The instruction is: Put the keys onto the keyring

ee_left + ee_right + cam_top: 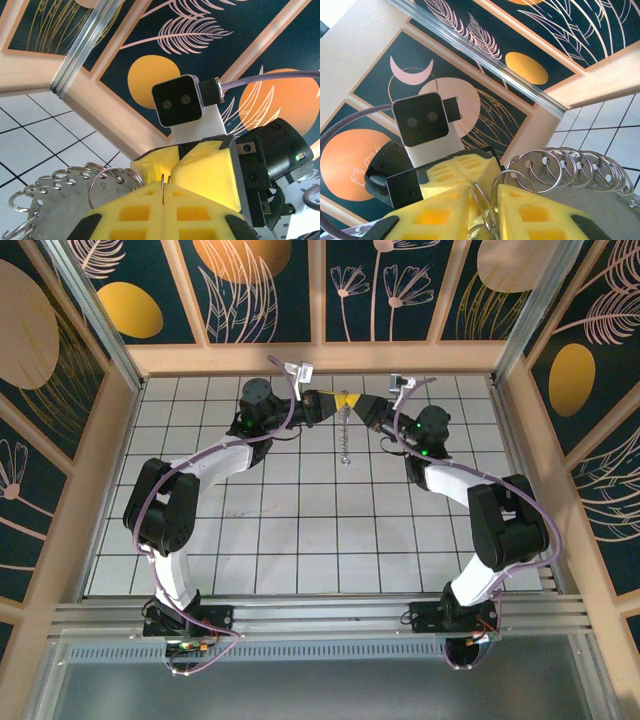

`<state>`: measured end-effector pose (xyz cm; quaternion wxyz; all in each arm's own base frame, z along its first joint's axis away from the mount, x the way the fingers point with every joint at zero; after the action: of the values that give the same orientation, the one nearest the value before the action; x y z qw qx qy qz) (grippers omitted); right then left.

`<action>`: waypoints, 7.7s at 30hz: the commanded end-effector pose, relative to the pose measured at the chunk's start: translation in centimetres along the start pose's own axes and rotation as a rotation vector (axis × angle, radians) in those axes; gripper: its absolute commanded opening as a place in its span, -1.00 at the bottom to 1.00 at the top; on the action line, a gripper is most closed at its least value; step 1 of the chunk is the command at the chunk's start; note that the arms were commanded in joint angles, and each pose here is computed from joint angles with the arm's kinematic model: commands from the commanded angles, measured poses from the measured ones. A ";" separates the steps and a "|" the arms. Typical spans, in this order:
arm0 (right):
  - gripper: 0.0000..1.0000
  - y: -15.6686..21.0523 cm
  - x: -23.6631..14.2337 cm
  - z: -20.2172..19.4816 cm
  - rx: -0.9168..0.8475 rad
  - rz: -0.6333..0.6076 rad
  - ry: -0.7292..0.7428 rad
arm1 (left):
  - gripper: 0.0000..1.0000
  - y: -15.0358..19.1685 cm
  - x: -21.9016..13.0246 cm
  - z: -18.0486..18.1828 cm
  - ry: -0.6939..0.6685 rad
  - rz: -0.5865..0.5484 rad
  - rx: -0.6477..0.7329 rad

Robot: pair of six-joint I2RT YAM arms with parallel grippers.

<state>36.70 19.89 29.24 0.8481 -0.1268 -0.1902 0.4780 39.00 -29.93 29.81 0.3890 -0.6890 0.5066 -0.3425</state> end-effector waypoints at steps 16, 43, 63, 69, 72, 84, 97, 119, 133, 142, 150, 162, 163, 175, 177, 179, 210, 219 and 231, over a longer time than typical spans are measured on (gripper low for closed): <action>-1.00 -0.1 -0.6 0.9 -0.055 -0.003 -0.025 | -1.00 -3.7 -0.1 -3.1 0.063 -0.091 0.124; -1.00 -4.6 0.3 1.5 -0.268 0.252 -0.040 | 0.16 -6.7 -1.9 -1.2 -0.122 0.034 0.243; -1.00 -7.6 3.6 -0.3 -0.198 0.460 -0.134 | -0.10 -6.1 -0.8 2.5 0.015 0.201 0.156; -1.00 -7.5 4.3 -0.1 -0.193 0.465 -0.139 | -0.14 -5.9 -0.4 3.3 0.021 0.207 0.143; -1.00 -7.4 4.6 0.1 -0.195 0.466 -0.143 | -0.14 -5.8 -0.2 3.6 0.025 0.210 0.135; -1.00 -7.0 5.4 -0.1 -0.186 0.481 -0.143 | -0.16 -5.7 0.2 4.5 0.035 0.199 0.119; -1.00 -6.6 5.6 -0.9 -0.177 0.502 -0.125 | -0.17 -6.5 0.2 4.9 0.039 0.155 0.116; -1.00 -6.8 5.5 -0.7 -0.188 0.495 -0.123 | -0.20 -5.0 0.0 5.9 0.034 0.165 0.075; -1.00 -7.0 5.4 -0.6 -0.193 0.489 -0.122 | -0.34 -4.1 -0.1 6.3 0.039 0.175 0.053; -1.00 -6.9 5.4 -0.6 -0.191 0.490 -0.121 | -0.52 -4.2 0.0 6.2 0.046 0.160 0.048; -1.00 -6.9 5.4 -0.8 -0.190 0.481 -0.119 | -0.67 -4.1 -0.2 5.9 0.080 0.146 0.040; -1.00 -7.1 5.5 -1.0 -0.183 0.474 -0.118 | -0.61 -3.8 -0.4 5.5 0.091 0.132 0.040; -1.00 -7.0 5.6 -0.9 -0.185 0.476 -0.120 | -0.61 -3.9 -0.4 5.5 0.092 0.127 0.041; -1.00 -6.6 5.2 -0.4 -0.192 0.479 -0.125 | -1.00 -4.6 -0.4 5.4 0.094 0.074 0.038; -1.00 -6.7 5.1 0.1 -0.205 0.471 -0.129 | -1.00 -4.7 -0.4 5.3 0.099 0.062 0.037; -1.00 -6.8 5.1 0.5 -0.213 0.464 -0.130 | -1.00 -5.0 -0.5 5.0 0.106 0.045 0.042; -0.09 -5.3 0.6 -1.2 -0.272 0.155 0.033 | -1.00 -6.0 -1.0 3.1 0.190 -0.009 0.044; -0.07 -3.4 2.4 -0.2 -0.360 0.211 0.072 | -1.00 -6.2 -1.1 2.8 0.195 -0.016 0.043; -0.07 -3.0 3.7 1.0 -0.401 0.256 0.021 | -1.00 -6.2 -1.1 2.7 0.202 -0.016 0.041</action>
<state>40.91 20.81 29.76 0.7619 -0.3009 -0.2125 0.5328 44.47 -27.56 32.58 0.3409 -0.6605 0.5418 -0.3925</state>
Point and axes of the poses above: each hand's point on the last joint's axis, 136 mm out from that joint toward the fingers, its own x axis out along the fingers, its own z axis along the line the jaws close on, y = z × x, the point moved 6 cm from there along -x, back along the fingers, and after that the axes turned 11 degrees about x, right-handed, at the moved point
